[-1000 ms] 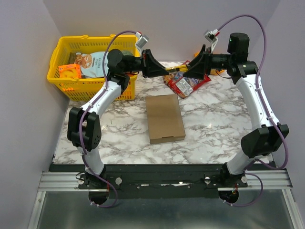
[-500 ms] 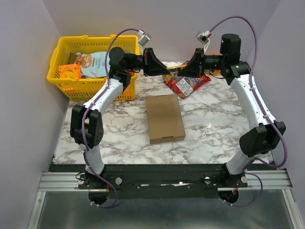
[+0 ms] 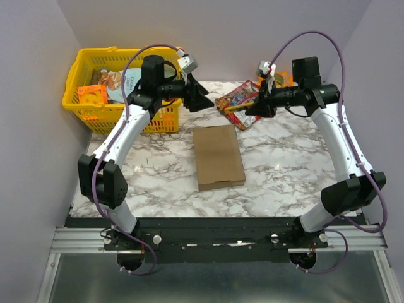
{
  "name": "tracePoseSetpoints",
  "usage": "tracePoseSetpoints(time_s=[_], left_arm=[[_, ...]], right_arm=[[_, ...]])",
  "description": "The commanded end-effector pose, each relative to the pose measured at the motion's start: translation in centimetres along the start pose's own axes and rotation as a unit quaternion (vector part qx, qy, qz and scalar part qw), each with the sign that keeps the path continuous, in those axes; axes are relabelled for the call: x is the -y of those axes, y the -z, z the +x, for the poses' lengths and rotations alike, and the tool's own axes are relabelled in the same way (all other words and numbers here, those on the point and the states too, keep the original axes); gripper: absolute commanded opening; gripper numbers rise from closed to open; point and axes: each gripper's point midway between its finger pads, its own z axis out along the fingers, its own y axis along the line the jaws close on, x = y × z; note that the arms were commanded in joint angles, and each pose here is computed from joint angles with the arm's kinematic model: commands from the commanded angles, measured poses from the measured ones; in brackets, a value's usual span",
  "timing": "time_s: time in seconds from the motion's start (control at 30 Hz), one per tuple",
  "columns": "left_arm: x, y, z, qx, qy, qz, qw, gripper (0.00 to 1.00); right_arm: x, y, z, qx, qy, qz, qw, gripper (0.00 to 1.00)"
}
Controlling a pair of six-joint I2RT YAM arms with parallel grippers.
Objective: Unpack the express box
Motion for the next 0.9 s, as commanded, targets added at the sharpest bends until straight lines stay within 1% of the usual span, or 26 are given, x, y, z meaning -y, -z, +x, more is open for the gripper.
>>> tracePoseSetpoints(time_s=[0.0, 0.03, 0.07, 0.17, 0.2, 0.37, 0.53, 0.57, 0.6, 0.7, 0.87], left_arm=[[2.1, 1.5, 1.8, -0.048, -0.082, -0.009, 0.995, 0.76], [2.3, 1.1, 2.6, -0.058, -0.085, -0.007, 0.995, 0.76], [3.3, 0.3, 3.0, -0.064, -0.108, 0.010, 0.992, 0.76], [5.0, -1.5, 4.5, -0.082, -0.130, 0.037, 0.987, 0.76], [5.2, -1.9, 4.8, -0.086, -0.142, 0.043, 0.985, 0.76], [5.2, -3.2, 6.5, -0.105, -0.148, 0.040, 0.983, 0.75], [5.3, -3.4, 6.5, -0.103, -0.151, 0.046, 0.982, 0.65], [5.3, -3.5, 6.6, -0.103, -0.149, 0.049, 0.982, 0.63], [5.4, -3.5, 6.6, -0.101, -0.150, 0.051, 0.982, 0.57], [5.4, -3.8, 6.3, -0.098, -0.150, 0.054, 0.982, 0.52], [5.8, -4.2, 6.4, -0.094, -0.144, 0.077, 0.982, 0.49]], right_arm=[[-1.3, 0.6, 2.9, -0.067, 0.056, 0.017, 0.996, 0.00], [-1.5, 0.5, 2.9, -0.069, 0.061, 0.015, 0.996, 0.01], [-1.6, 0.4, 2.9, -0.074, 0.066, 0.018, 0.995, 0.01], [-2.3, -0.4, 2.4, -0.075, 0.070, 0.008, 0.995, 0.00], [-2.5, -0.6, 2.1, -0.071, 0.071, 0.004, 0.995, 0.00], [-3.4, -0.7, 1.0, -0.062, 0.085, -0.009, 0.994, 0.00], [-4.4, -0.8, 0.6, -0.057, 0.094, -0.018, 0.994, 0.00], [-4.6, -0.8, 0.7, -0.057, 0.094, -0.021, 0.994, 0.00], [-4.7, -1.0, 0.8, -0.059, 0.096, -0.023, 0.993, 0.00], [-4.6, -1.6, 0.9, -0.062, 0.095, -0.019, 0.993, 0.00], [-4.4, -2.0, -0.2, -0.046, 0.084, -0.025, 0.995, 0.00]])
